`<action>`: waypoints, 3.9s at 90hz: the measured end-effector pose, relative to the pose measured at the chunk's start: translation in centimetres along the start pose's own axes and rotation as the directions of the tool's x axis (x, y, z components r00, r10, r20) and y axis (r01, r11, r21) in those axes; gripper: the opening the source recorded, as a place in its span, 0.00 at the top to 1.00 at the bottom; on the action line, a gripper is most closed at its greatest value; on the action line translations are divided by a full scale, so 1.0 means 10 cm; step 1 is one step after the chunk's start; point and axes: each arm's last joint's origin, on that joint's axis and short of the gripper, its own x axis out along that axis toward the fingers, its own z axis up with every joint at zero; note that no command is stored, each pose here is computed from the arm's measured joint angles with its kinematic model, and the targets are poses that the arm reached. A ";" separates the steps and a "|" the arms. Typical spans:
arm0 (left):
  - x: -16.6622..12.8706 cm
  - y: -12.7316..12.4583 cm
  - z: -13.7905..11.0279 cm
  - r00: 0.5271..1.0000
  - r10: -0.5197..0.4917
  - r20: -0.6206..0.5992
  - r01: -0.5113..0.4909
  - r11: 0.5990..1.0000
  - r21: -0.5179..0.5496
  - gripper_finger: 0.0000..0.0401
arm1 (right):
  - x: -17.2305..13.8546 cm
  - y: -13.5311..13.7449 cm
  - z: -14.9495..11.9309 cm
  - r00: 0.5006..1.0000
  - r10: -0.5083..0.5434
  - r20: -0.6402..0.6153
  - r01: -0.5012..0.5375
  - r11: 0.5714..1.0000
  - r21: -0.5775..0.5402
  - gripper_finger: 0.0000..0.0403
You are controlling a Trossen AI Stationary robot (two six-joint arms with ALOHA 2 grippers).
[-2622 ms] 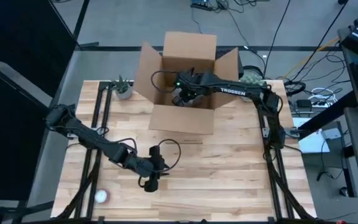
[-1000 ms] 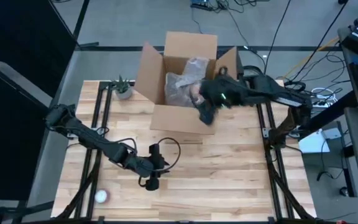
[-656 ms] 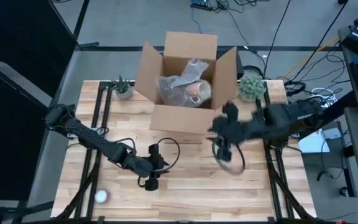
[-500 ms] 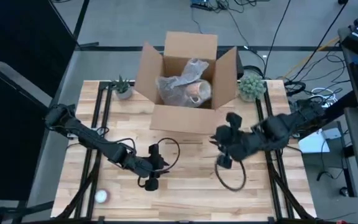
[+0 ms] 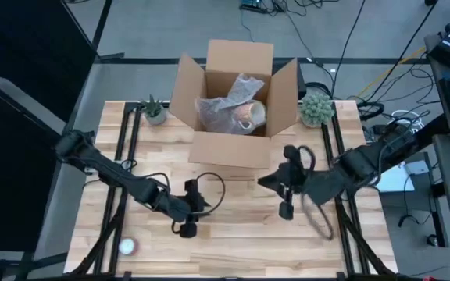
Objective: Wrap mug
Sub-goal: Put the orange wrapped cup into the box
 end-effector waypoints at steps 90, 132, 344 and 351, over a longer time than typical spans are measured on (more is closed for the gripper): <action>-0.10 0.85 -0.42 0.924 0.305 -0.232 -0.312 0.950 0.005 0.70 | 1.91 -2.68 -0.19 0.714 -0.320 -0.623 0.138 0.937 -0.322 0.48; -0.02 0.87 -0.47 0.951 0.233 -0.203 -0.243 0.970 -0.027 0.70 | 2.69 -2.87 -0.98 0.559 -0.185 -0.809 0.014 0.977 -0.213 0.49; -0.01 0.85 -0.44 0.969 0.174 -0.176 -0.182 0.983 -0.028 0.70 | 2.40 -2.72 -0.83 0.522 -0.210 -0.827 0.165 0.976 -0.144 0.66; -0.01 0.85 -0.44 0.969 0.174 -0.176 -0.181 0.983 -0.028 0.70 | 2.26 -2.72 -0.70 0.546 -0.246 -0.801 0.202 0.966 -0.159 0.56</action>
